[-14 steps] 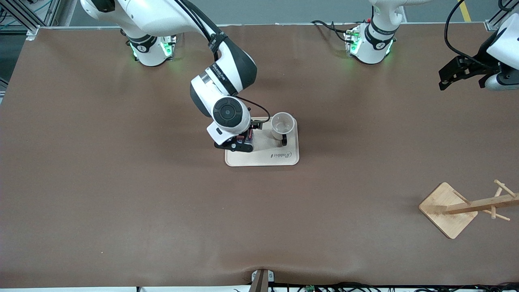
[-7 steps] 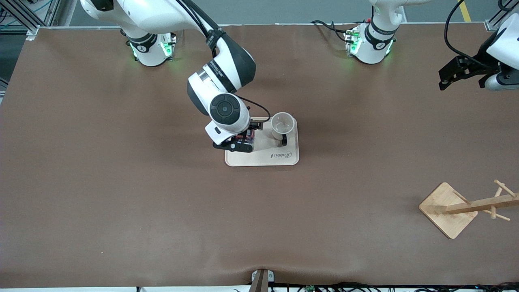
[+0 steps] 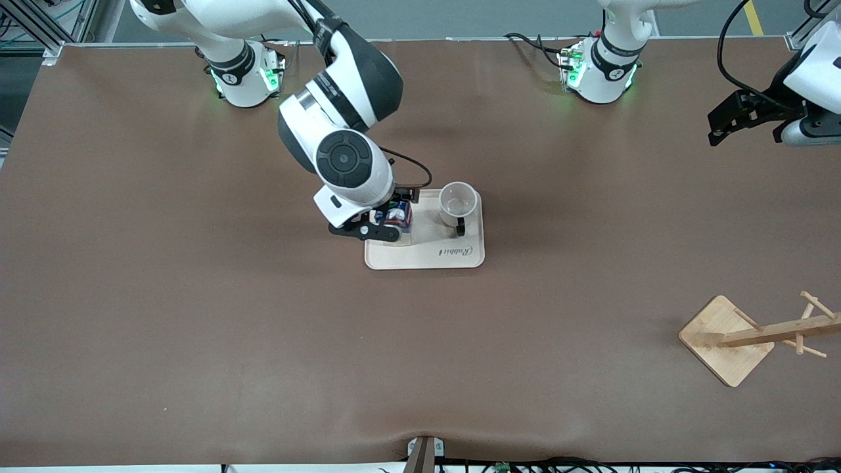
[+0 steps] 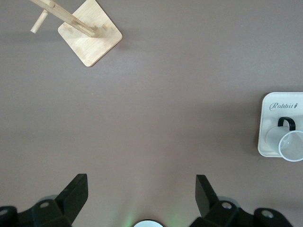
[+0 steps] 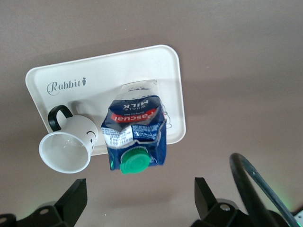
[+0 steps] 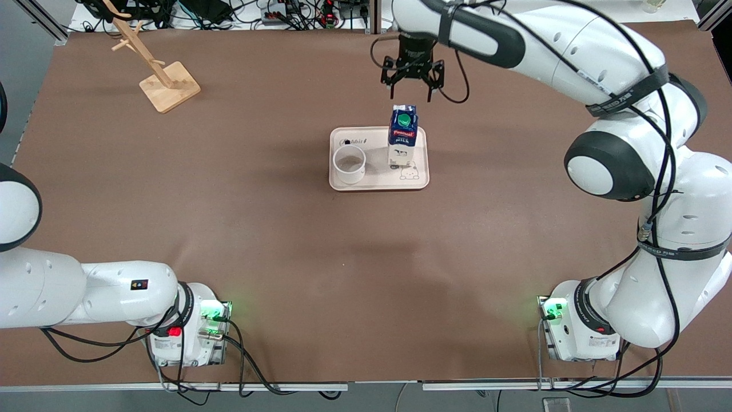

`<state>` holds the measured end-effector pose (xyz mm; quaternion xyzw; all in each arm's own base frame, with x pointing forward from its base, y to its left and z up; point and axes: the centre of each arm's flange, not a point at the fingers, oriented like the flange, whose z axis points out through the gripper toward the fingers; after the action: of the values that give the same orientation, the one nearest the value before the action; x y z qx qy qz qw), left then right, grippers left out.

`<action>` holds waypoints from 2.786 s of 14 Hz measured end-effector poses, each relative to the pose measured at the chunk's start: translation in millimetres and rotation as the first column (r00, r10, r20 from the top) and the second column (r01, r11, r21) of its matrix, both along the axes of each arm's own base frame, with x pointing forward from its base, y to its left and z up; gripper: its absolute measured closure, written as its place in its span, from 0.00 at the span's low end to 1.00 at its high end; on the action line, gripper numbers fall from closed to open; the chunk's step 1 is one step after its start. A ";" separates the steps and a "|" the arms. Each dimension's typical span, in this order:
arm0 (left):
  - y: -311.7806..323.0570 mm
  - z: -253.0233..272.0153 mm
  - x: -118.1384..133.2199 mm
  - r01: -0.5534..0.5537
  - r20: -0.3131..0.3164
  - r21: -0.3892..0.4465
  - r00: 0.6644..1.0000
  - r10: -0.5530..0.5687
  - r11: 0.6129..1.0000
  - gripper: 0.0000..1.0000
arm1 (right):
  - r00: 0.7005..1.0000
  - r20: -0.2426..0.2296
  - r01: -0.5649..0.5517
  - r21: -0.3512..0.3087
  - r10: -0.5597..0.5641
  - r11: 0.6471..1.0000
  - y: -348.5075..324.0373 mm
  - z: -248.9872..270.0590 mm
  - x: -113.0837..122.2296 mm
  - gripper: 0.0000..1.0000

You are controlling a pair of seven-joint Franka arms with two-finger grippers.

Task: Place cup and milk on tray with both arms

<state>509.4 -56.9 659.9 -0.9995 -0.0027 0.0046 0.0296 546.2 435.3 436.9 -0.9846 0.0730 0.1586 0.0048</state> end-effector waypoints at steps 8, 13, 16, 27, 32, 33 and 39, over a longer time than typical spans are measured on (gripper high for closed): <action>-7.4 -0.5 -0.8 0.014 -0.001 0.001 1.000 -0.014 1.000 0.00 | 0.987 0.008 0.161 -0.044 -0.161 0.986 -142.2 103.5 43.8 0.00; -7.7 -0.8 -0.8 0.014 -0.002 0.001 1.000 -0.014 1.000 0.00 | 0.989 0.112 0.109 -0.106 -0.097 0.988 -201.2 143.4 30.5 0.00; -7.9 -1.2 -0.9 0.015 -0.002 0.001 1.000 -0.015 1.000 0.00 | 0.983 0.161 0.096 -0.056 -0.085 0.994 -275.8 148.8 31.2 0.00; -7.8 -1.4 -0.9 0.014 -0.003 0.001 1.000 -0.014 1.000 0.00 | 0.971 0.213 -0.114 0.002 0.111 0.993 -461.3 160.5 12.0 0.00; -7.8 -1.5 -1.1 0.013 -0.005 0.001 1.000 -0.013 1.000 0.00 | 0.966 0.224 -0.131 0.003 0.127 0.991 -456.0 178.5 6.2 0.00; -7.7 -1.9 -1.6 0.013 -0.009 0.002 1.000 -0.013 1.000 0.00 | 0.967 0.224 -0.128 0.007 0.123 0.992 -454.9 180.1 5.8 0.00; -7.3 -2.8 -2.8 0.013 -0.021 0.003 1.000 -0.013 1.000 0.00 | 0.973 0.220 -0.076 0.034 0.067 0.997 -451.0 180.5 5.0 0.00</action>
<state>506.6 -64.2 657.1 -0.9994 0.0040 0.0146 0.0312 551.2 -15.7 617.4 -0.9978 0.0333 0.0509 0.0278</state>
